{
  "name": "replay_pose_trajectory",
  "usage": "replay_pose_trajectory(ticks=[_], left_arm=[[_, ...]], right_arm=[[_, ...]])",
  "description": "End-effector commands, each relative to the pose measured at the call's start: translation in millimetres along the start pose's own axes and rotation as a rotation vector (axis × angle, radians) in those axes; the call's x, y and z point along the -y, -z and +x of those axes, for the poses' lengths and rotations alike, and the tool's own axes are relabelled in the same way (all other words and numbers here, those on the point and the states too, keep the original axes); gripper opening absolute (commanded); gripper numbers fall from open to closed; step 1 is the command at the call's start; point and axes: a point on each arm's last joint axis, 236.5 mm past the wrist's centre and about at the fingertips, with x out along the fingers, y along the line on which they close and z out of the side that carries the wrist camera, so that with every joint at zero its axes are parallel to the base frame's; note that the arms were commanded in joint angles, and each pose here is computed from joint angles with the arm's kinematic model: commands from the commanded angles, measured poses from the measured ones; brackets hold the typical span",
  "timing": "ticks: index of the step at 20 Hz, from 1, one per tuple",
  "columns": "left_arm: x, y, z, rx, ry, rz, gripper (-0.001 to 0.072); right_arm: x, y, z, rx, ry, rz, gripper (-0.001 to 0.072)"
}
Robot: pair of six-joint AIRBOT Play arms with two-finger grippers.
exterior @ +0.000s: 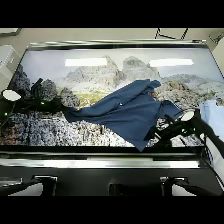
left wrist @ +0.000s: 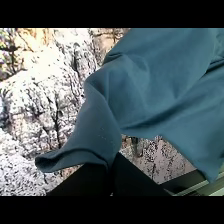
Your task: Fold the clothes and pants, and hang the long-sleeved shirts on hangers.
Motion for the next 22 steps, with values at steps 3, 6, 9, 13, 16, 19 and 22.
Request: replay_pose_trajectory(ticks=[3, 6, 9, 13, 16, 19, 22], left_arm=[[0, 0, 0, 0.003, 0.000, 0.001, 0.0026], [0, -3, 0, 0.016, -0.002, 0.000, 0.0026], [1, -4, 0, 0.019, 0.004, -0.002, 0.0026], [18, -39, -35, 0.181, -0.004, 0.057, 0.0025], [97, -110, -154, 0.596, 0.012, 0.239, 0.0025], [216, -122, -349, 1.125, 0.072, 0.459, 0.0025], [305, -45, -496, 1.494, 0.189, 0.590, 0.0025]], right_arm=[[-17, -3, 23, 0.044, -0.161, 0.073, 0.0600], [-26, -2, 32, 0.053, -0.153, 0.044, 0.0600], [-44, 6, 53, 0.059, -0.102, -0.053, 0.0205], [-84, -14, 5, 0.141, -0.103, -0.227, 0.0036], [-150, -57, -146, 0.546, -0.058, -0.482, 0.0036], [-229, -15, -382, 1.212, -0.095, -0.636, 0.0036], [-277, 143, -549, 1.815, -0.162, -0.829, 0.0036]])
